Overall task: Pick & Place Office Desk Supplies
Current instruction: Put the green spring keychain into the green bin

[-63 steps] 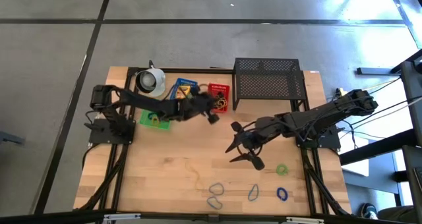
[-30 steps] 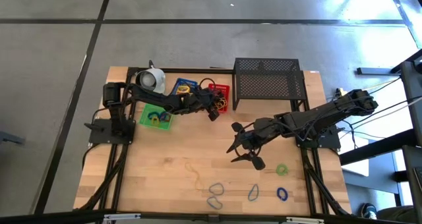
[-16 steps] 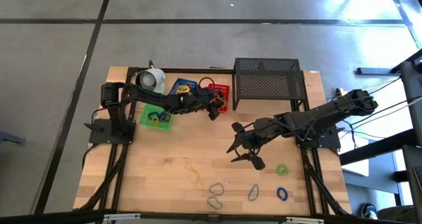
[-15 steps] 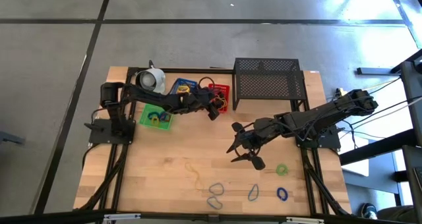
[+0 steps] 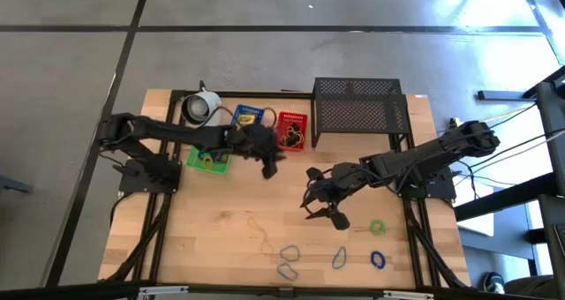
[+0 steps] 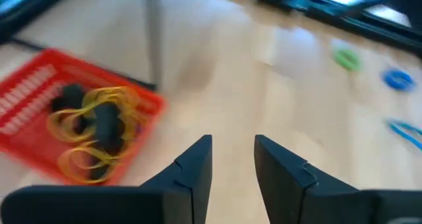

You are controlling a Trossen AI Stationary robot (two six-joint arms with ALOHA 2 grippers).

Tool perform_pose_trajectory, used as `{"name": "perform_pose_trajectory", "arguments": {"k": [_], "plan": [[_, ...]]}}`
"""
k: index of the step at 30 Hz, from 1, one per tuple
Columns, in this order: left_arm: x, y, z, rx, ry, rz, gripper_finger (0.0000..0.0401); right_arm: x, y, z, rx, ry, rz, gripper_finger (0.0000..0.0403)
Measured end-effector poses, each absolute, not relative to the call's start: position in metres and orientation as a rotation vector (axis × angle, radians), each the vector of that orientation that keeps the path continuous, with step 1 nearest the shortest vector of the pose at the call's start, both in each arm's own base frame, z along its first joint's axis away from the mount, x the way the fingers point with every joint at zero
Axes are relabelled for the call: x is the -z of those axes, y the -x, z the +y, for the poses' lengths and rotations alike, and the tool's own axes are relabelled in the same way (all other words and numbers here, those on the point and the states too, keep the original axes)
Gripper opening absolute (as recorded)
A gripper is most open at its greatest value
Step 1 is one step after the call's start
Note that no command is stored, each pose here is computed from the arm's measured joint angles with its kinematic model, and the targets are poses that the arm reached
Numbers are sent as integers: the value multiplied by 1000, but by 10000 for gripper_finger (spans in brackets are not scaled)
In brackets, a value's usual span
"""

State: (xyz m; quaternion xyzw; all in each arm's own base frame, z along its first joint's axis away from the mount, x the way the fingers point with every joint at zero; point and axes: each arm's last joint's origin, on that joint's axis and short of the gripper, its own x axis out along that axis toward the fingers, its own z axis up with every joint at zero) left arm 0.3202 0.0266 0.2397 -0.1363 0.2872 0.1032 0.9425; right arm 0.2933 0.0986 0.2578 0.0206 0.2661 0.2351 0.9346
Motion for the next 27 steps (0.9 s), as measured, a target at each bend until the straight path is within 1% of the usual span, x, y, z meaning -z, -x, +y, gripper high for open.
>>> {"name": "perform_pose_trajectory", "arguments": {"k": [6,8,11,17,22,24,27], "plan": [[-242,-311,-22,-55,155,665,96,-251,-304,102,-475,-49,505,177],[-239,-309,-37,-24,119,688,94,-245,-305,102,-457,-102,550,177],[-235,-306,-57,-20,64,711,92,-236,-299,100,-392,-244,708,177],[-232,-295,-81,-43,-75,748,90,-223,-266,98,-177,-499,1097,178],[-233,-291,-90,-63,-92,737,90,-209,-234,117,79,-534,1354,178],[-233,-291,-92,-63,-80,731,90,-207,-223,127,159,-565,1417,178],[-233,-290,-93,-77,-60,727,90,-206,-208,143,233,-615,1461,178]]}}
